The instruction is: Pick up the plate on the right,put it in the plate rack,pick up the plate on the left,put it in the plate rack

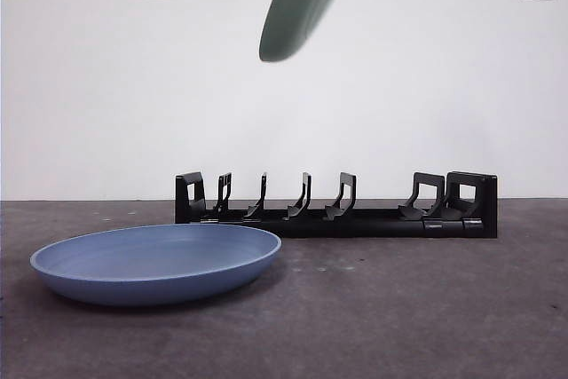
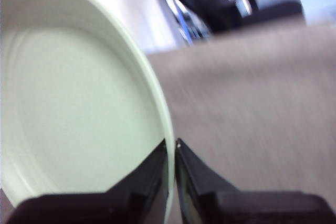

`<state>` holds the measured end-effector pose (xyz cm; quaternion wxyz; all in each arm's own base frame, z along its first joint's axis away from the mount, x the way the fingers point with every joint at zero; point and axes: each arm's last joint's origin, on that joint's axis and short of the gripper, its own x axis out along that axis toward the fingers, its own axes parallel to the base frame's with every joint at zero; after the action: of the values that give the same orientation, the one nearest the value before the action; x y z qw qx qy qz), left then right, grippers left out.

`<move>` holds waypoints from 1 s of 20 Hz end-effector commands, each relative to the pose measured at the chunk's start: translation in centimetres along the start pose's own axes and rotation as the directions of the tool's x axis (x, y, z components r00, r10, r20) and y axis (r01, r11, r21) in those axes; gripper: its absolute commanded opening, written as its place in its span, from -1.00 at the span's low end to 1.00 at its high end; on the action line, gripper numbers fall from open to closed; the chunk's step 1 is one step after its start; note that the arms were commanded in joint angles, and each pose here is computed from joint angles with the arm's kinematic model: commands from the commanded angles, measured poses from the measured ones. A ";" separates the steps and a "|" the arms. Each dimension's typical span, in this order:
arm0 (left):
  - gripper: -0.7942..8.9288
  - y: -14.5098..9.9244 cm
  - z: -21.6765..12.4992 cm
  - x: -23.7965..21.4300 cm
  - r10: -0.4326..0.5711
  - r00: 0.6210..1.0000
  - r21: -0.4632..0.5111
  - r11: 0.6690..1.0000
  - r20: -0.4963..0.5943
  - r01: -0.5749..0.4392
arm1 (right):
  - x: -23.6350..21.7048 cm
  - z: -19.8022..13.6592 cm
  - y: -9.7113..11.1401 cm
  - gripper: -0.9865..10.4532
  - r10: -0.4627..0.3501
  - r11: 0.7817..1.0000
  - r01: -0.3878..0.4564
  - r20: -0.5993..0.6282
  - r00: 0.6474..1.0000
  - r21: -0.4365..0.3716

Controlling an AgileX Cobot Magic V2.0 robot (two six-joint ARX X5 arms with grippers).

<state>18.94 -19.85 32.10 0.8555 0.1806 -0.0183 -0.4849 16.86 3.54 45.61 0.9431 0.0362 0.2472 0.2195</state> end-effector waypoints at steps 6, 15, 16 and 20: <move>-0.85 4.6 -1.5 0.5 0.130 0.987 -0.328 0.940 0.094 -0.092 | -0.1 -1.6 0.1 -0.11 0.030 1.000 -0.031 -0.155 0.987 -0.004; -0.85 9.4 -5.2 4.2 0.159 0.987 -0.416 0.898 0.010 -0.140 | -0.3 -2.6 0.2 -0.11 0.070 0.998 -0.070 -0.252 0.965 0.007; -0.85 9.8 -5.6 4.8 0.159 0.987 -0.422 0.895 -0.004 -0.146 | -0.3 -2.7 0.2 -0.11 0.070 0.998 -0.070 -0.258 0.964 0.009; -0.85 11.3 -7.6 6.3 0.165 0.984 -0.447 0.876 -0.072 -0.180 | -0.4 -2.9 0.2 -0.11 0.070 0.997 -0.070 -0.283 0.957 0.012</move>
<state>33.00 -17.76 27.82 0.9138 -0.0162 0.0948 -0.3946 14.99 3.43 43.36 0.8903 0.0188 0.3791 0.2516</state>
